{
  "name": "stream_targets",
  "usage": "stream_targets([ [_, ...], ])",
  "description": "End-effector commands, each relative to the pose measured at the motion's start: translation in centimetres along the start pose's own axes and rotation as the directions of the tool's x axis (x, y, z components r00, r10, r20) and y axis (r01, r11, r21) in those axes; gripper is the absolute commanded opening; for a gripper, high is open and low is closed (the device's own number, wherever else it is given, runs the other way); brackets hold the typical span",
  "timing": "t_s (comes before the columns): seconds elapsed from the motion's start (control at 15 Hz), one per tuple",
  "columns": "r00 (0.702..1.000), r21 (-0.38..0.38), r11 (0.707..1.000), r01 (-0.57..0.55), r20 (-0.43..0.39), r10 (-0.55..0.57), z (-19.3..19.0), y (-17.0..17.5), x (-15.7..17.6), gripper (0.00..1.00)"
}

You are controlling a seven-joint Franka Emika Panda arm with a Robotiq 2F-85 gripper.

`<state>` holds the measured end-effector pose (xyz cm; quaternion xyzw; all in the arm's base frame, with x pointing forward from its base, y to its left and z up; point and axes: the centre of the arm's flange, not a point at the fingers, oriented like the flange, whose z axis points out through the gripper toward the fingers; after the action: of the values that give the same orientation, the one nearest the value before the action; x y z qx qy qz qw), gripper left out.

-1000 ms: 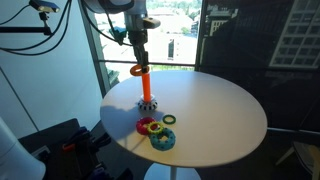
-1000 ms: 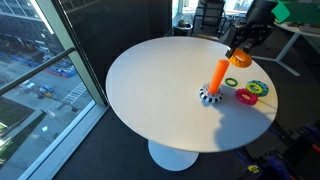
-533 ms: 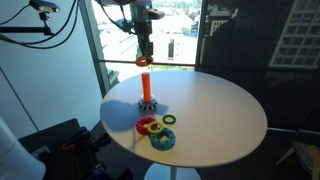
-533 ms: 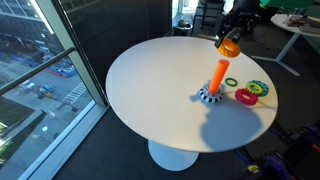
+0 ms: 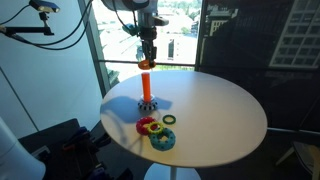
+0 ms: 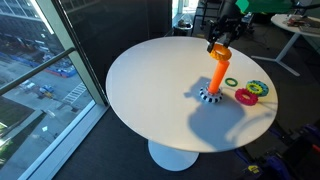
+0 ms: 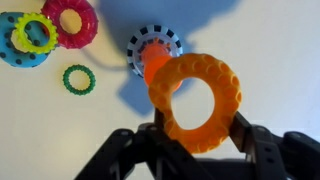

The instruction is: Put the orange ring on the stack

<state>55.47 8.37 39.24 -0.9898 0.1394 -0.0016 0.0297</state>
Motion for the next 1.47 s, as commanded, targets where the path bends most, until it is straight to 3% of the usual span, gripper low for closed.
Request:
stream_targets([
  [0.0, 0.999, -0.03, 1.0, -0.01, 0.042, 0.011, -0.7, -0.2, 0.9, 0.6],
  [1.4, 0.99, -0.107, 0.994, -0.011, 0.135, 0.025, 2.4, 1.2, 0.5, 0.67],
])
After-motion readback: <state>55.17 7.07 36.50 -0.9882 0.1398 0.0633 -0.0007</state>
